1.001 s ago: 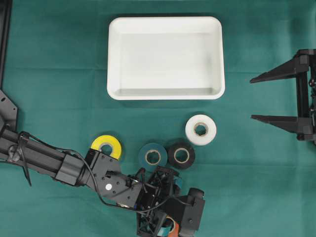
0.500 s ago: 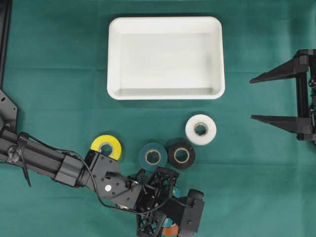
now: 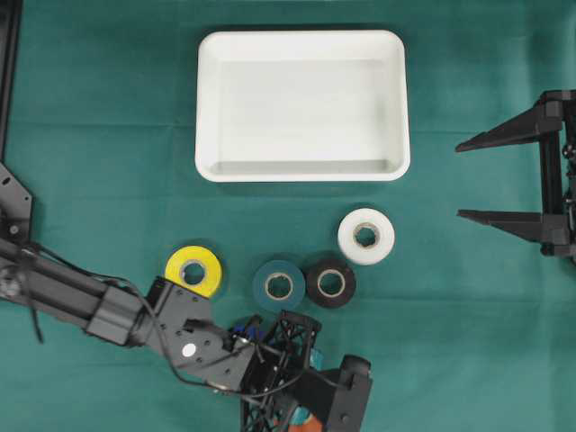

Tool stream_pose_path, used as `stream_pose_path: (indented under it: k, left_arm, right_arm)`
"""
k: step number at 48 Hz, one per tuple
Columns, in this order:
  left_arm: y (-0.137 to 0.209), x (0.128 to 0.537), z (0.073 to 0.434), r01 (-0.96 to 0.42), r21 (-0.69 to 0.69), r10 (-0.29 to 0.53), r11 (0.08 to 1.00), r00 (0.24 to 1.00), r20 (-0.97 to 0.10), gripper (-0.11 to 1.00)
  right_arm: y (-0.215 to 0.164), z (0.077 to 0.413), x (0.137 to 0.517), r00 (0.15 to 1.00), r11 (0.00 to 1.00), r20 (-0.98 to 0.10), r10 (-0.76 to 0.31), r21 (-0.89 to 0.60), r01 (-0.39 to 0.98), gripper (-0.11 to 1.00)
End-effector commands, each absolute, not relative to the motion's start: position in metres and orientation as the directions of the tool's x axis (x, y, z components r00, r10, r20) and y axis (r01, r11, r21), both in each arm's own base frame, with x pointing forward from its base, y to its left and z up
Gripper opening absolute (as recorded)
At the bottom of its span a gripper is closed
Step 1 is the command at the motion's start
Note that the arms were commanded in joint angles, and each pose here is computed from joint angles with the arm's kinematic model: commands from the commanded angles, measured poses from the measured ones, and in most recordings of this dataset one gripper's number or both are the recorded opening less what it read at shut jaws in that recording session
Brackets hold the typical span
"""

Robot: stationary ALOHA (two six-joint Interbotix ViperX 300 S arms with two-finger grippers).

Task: Pick up the tape from a random location and place it into the white case.
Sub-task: 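Close the left gripper on the orange-red tape roll's rim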

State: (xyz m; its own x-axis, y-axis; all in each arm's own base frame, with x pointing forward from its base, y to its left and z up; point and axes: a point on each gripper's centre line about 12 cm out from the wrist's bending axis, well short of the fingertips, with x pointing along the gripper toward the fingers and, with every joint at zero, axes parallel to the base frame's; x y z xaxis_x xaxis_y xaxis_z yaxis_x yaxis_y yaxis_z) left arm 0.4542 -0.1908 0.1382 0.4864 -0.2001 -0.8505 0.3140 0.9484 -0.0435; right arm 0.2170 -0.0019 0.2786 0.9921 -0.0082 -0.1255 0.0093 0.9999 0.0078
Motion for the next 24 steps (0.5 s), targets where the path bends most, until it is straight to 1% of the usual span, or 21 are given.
stream_pose_path:
  k: [1, 10, 24]
  left_arm:
    - [-0.194, 0.457, 0.187, 0.32, -0.052, -0.231, 0.946, 0.554, -0.8, 0.24]
    - [-0.191, 0.453, 0.222, 0.322, -0.048, -0.233, 0.946, 0.566, -0.791, 0.24]
    - [-0.187, 0.442, 0.265, 0.322, -0.044, -0.229, 0.946, 0.566, -0.792, 0.24]
  right_arm:
    - [-0.002, 0.286, 0.219, 0.994, 1.0, -0.106, -0.008, 0.008, 0.009, 0.91]
    - [-0.002, 0.286, 0.22, 0.994, 1.0, -0.107, -0.01, 0.006, 0.01, 0.91]
    - [-0.002, 0.286, 0.219, 0.994, 1.0, -0.106, -0.008, 0.011, 0.009, 0.91]
